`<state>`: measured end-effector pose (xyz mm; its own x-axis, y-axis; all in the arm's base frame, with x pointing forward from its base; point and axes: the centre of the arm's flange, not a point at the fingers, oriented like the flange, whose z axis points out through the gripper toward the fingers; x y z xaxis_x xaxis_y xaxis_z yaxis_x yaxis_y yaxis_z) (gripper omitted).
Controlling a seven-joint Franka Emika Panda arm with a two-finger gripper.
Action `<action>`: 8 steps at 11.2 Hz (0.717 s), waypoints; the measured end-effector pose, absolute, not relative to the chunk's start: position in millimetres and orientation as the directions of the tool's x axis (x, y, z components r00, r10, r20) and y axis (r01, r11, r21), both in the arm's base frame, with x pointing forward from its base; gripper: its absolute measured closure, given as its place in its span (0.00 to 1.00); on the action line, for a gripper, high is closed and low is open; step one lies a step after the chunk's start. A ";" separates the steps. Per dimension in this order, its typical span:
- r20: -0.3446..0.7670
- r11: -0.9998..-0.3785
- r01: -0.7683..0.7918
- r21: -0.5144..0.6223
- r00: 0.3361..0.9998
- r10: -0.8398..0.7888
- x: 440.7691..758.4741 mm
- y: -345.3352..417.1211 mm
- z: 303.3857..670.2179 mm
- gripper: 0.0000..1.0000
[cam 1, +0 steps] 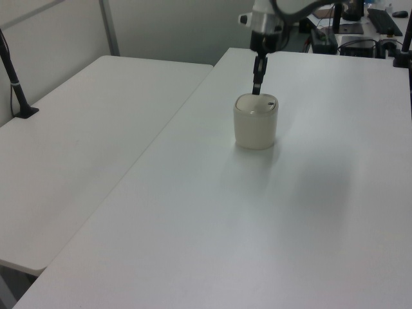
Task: Open the trash bin
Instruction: 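Lower the closed gripper onto the dark button on the lid, then press down on the lid button with the gripper fingertips, then lift the gripper up and away from the bin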
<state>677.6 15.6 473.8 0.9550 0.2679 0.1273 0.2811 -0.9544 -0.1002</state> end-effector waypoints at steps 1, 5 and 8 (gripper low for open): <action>0.118 -0.957 0.279 -0.084 0.956 0.269 682.0 18.9 460.9 0.99; 0.092 -0.957 0.281 -0.076 0.957 0.274 685.8 21.7 441.6 0.99; 0.091 -0.956 0.282 -0.074 0.957 0.275 685.6 22.1 441.6 0.99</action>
